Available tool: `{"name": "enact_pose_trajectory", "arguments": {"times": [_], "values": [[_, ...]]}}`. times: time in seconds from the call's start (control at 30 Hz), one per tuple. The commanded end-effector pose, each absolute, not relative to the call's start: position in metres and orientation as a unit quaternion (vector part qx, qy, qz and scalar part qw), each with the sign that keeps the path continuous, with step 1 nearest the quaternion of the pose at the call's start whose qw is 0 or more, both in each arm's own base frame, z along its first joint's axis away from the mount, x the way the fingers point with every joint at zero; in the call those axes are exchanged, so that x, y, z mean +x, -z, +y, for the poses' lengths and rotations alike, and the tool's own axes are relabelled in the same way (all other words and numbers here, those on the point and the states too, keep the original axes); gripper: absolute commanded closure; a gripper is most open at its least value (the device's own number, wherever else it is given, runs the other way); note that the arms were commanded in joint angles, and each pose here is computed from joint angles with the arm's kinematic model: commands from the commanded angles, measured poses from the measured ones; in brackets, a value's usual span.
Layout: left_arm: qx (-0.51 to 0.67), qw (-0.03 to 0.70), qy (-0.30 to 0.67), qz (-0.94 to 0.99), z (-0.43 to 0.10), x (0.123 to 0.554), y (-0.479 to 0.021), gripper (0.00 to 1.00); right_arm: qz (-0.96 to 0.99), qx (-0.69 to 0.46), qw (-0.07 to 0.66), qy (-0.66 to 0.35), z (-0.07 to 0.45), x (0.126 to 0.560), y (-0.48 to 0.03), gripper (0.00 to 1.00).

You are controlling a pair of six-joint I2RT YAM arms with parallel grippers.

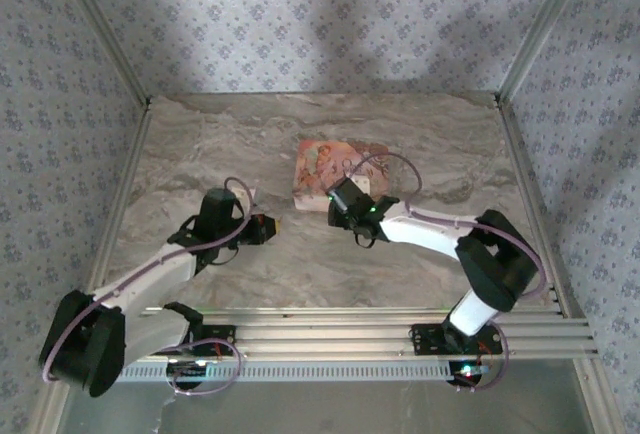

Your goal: Unlock a padlock with a key

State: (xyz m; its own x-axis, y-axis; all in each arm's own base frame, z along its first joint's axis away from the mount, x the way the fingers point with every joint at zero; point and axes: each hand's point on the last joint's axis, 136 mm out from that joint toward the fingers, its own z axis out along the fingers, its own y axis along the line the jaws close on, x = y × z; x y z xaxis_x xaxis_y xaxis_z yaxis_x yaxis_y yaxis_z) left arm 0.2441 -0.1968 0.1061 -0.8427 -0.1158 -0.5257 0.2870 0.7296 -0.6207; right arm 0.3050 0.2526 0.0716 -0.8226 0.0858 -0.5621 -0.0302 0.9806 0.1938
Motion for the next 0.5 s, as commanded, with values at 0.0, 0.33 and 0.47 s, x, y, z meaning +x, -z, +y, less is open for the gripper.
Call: {"name": "enact_pose_trajectory", "arguments": {"times": [0.0,0.33,0.47], "values": [[0.040,0.311,0.392,0.865,-0.200,0.245,-0.121,1.00,0.938,0.037,0.335,-0.085,0.263,0.322,-0.081,0.41],[0.041,0.301,0.380,0.874,-0.189,0.226,-0.109,1.00,0.927,0.065,0.369,-0.032,0.264,0.330,-0.065,0.42],[0.047,0.297,0.391,0.870,-0.191,0.220,-0.110,1.00,0.924,0.068,0.375,-0.029,0.267,0.333,-0.059,0.42]]}}
